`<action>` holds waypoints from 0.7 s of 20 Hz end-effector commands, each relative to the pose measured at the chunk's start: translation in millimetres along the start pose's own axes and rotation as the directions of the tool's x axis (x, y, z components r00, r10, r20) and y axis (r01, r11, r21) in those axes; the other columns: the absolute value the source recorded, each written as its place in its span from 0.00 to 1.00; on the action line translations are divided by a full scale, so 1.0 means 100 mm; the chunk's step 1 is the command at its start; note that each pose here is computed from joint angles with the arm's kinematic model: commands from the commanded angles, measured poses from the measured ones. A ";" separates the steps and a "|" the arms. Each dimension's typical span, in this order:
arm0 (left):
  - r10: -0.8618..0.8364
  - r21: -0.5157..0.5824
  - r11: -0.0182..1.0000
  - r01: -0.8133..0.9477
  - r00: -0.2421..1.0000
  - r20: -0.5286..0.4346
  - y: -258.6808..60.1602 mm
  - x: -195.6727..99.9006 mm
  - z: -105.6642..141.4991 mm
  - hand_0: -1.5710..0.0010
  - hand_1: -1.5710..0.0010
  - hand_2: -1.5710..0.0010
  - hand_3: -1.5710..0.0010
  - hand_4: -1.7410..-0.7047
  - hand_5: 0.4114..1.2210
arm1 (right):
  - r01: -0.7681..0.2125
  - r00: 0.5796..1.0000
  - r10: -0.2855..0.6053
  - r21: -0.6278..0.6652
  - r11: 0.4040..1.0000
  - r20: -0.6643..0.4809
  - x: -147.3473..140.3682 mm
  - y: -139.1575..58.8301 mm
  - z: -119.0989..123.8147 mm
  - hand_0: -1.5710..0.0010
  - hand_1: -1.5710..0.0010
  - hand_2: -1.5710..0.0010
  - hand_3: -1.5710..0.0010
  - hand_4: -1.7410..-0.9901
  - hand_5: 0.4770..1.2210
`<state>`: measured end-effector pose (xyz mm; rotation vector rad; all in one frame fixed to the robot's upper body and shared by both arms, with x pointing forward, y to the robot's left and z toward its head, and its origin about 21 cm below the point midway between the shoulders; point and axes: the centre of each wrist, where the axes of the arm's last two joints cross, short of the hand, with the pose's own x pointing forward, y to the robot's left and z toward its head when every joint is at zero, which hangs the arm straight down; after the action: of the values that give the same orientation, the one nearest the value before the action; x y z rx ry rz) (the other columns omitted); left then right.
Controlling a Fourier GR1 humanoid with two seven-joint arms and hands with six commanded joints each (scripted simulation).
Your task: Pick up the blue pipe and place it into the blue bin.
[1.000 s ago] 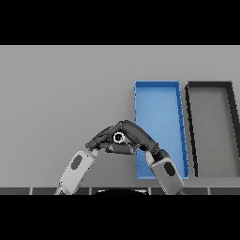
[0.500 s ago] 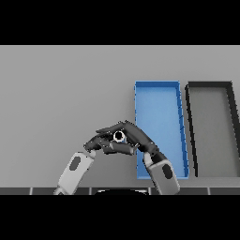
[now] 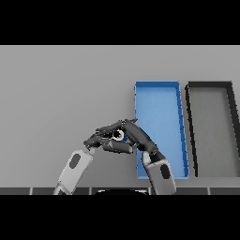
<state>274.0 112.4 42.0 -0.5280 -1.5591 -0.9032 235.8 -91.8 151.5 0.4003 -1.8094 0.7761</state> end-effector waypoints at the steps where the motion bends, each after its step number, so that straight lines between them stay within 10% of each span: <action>1: 0.018 -0.003 1.000 -0.018 1.000 -0.008 -0.03 -0.02 0.02 0.96 0.96 0.96 0.97 0.74 0.24 | 0.008 1.000 -0.008 0.000 1.000 0.004 0.00 0.02 0.00 0.00 0.00 0.00 0.00 0.32 1.00; 14: 0.014 0.019 1.000 -0.013 0.997 -0.074 -0.01 -0.02 0.02 1.00 1.00 1.00 1.00 0.76 0.08 | 0.212 0.968 -0.198 -0.079 0.974 0.151 0.62 -0.53 -0.12 0.00 0.00 0.00 0.00 0.33 1.00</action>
<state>272.6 113.8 39.7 -0.4860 -1.4958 -0.8870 253.3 -116.8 228.2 0.5813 -1.8955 0.5234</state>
